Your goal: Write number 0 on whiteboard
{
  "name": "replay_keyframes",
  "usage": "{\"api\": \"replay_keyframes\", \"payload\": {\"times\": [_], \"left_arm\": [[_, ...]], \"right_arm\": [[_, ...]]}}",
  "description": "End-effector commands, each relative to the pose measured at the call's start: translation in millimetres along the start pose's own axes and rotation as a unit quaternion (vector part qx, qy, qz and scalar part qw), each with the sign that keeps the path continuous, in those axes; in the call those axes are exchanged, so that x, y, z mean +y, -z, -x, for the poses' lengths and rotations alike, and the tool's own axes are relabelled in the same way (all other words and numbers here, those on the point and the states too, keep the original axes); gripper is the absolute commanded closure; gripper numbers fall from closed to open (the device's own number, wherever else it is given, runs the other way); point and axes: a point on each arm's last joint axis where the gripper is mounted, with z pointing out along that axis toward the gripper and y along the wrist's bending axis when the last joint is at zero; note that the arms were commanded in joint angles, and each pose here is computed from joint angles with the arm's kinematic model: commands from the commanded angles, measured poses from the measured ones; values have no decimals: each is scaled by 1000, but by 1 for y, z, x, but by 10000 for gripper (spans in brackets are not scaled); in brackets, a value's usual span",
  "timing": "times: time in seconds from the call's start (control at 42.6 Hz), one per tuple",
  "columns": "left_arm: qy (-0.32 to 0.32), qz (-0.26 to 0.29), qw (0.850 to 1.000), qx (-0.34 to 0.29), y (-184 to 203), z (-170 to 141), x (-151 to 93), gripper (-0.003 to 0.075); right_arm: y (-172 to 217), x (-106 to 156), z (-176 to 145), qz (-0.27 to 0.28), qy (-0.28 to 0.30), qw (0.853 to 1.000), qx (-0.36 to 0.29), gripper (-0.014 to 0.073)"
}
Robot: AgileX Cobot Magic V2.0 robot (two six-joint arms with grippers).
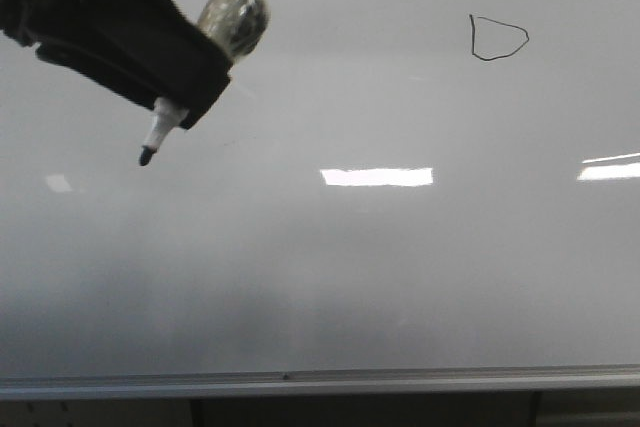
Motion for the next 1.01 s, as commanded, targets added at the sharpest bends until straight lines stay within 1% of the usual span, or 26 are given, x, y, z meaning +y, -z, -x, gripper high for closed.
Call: {"api": "replay_keyframes", "payload": {"times": [0.0, 0.023, 0.141, 0.258, 0.352, 0.446, 0.563, 0.68, 0.821, 0.985], "left_arm": [[63, 98, 992, -48, 21, 9, 20, 739], [80, 121, 988, -46, 26, 7, 30, 739], [144, 175, 973, -48, 47, -5, 60, 739], [196, 226, 953, -57, 71, -19, 87, 739], [231, 259, 936, -66, 89, -31, 104, 739], [262, 284, 919, -75, 104, -41, 117, 739], [276, 306, 907, -80, 114, -49, 127, 739], [264, 341, 898, -83, 115, -52, 140, 739], [276, 344, 895, -68, 102, -58, 159, 739], [291, 343, 892, -51, 87, -64, 183, 739]], "right_arm": [[25, 9, 6, -47, 29, 997, -48, 146], [30, 8, 3, -68, 34, 995, -57, 170], [52, 8, -22, -136, 45, 986, -87, 286], [70, 6, -54, -190, 41, 974, -113, 426], [84, 9, -75, -211, 45, 967, -132, 545], [92, 13, -95, -212, 47, 966, -137, 662], [98, 20, -107, -199, 55, 968, -142, 664], [100, 26, -110, -184, 61, 971, -141, 664], [98, 28, -112, -167, 61, 976, -128, 664], [98, 29, -113, -164, 61, 976, -126, 664]]}}
